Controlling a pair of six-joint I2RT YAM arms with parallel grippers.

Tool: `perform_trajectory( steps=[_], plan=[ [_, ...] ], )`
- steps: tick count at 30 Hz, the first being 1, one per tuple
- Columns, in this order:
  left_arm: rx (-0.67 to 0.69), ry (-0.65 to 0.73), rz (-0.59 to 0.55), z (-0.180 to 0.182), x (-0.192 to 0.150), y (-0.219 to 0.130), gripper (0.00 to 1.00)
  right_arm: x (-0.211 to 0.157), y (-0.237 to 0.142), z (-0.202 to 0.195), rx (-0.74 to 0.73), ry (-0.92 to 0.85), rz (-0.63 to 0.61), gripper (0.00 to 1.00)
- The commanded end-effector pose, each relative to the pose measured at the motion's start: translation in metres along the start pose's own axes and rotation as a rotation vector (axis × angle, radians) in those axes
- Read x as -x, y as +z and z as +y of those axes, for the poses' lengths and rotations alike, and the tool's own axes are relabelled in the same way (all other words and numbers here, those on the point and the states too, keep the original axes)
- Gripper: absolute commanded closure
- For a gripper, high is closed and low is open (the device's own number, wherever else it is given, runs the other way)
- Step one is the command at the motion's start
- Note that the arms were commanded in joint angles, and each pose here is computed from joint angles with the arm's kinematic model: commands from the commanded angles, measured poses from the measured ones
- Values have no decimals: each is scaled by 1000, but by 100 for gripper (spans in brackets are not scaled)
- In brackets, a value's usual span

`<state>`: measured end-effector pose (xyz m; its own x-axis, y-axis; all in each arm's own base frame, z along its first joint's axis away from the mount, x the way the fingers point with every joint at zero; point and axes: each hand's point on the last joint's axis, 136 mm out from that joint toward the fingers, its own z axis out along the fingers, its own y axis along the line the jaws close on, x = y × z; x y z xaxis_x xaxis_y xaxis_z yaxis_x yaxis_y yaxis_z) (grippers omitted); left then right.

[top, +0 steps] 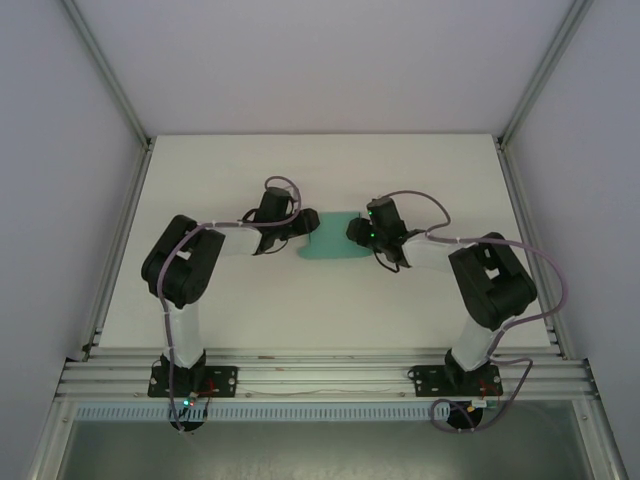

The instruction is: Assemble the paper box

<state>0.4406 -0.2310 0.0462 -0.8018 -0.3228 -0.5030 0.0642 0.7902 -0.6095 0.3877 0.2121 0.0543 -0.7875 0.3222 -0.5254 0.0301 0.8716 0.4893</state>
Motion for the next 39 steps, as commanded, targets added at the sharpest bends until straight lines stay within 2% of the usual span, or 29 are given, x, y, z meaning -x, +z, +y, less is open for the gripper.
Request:
perform_trajectory(
  steps=[1,2,5,10,13,15,18,26,32,34,35,39],
  plan=[
    [3,-19,184,19,-52,0,60,-26,5,-37,-93,34,89,54],
    [-7,-34,184,20,-52,0,63,-21,3,-34,-77,38,82,50],
    [-33,-91,183,25,-51,0,66,-4,-7,-26,-27,59,52,48],
    [-85,-172,138,32,-44,-4,71,17,-22,-7,126,127,46,24],
    [-80,-188,121,36,-42,-6,75,19,-28,3,191,138,83,6],
    [-86,-204,110,38,-42,-7,77,15,-29,7,221,164,117,0],
    [-95,-227,92,42,-41,-9,83,6,-28,12,257,188,171,0],
    [-143,-291,62,51,-40,-13,86,-15,-26,20,315,246,280,0],
    [-160,-273,43,49,-39,-16,86,-22,-16,29,362,260,327,2],
    [-154,-263,45,49,-38,-16,87,-20,-11,40,407,259,339,8],
    [-150,-260,48,49,-38,-16,87,-18,-10,45,431,262,339,13],
    [-178,-226,42,42,-31,-15,82,-6,-14,63,518,292,324,46]
  ],
)
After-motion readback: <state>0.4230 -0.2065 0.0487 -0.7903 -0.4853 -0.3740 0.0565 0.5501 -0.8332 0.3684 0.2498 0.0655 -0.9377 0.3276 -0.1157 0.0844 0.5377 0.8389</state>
